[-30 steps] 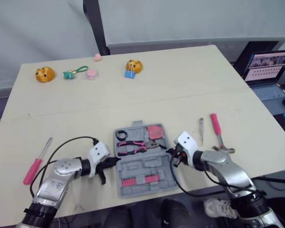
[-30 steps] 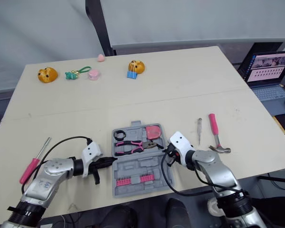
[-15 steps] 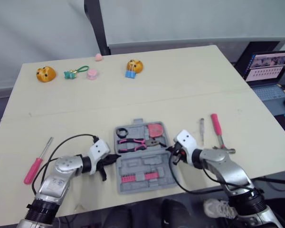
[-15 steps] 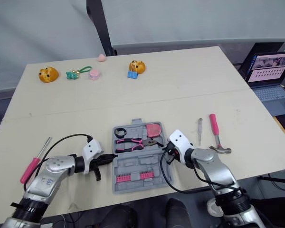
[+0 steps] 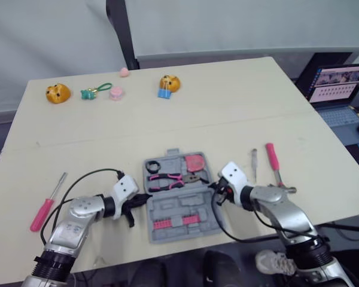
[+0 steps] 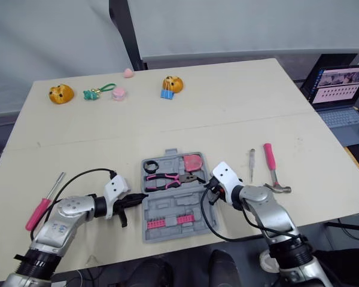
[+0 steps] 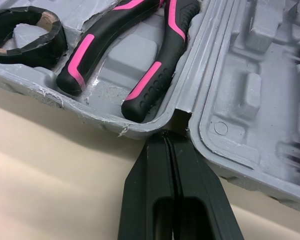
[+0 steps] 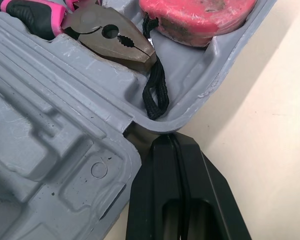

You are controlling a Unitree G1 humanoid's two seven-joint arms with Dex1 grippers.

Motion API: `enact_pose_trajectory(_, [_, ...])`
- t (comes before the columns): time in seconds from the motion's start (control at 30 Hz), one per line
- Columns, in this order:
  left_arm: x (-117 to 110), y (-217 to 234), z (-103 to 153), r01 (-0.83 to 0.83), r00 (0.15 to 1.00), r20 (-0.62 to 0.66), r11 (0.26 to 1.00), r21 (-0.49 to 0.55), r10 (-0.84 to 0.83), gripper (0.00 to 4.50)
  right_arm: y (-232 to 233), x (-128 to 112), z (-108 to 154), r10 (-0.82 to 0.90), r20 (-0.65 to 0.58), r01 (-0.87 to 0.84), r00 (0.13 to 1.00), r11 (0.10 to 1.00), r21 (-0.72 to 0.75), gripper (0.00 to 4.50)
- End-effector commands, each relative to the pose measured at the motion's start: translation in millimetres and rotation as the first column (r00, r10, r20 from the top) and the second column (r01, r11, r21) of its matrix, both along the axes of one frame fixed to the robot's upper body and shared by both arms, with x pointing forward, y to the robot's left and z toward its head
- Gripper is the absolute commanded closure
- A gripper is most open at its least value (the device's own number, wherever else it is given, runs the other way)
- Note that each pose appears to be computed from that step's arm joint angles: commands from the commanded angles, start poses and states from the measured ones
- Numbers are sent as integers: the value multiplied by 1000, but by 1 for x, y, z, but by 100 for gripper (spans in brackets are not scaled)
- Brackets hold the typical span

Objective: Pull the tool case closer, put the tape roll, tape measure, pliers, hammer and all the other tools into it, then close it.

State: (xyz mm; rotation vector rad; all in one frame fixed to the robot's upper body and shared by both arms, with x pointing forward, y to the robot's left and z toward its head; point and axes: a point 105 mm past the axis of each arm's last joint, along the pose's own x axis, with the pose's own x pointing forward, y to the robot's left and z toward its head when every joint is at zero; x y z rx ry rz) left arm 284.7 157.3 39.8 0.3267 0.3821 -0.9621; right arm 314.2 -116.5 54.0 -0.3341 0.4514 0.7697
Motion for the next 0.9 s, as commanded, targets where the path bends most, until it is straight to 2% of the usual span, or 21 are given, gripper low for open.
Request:
enact_pose_trajectory(0.03, [4,-4,6,5,999,37,1000,-6,-5,449,8,3,9,16,40,-17,999,1000,24,450])
enact_pose_trajectory(0.9, [9,2,8,-26,998,50,1000,0,26,449,11,3,9,30,39,-31,999,999,27,450])
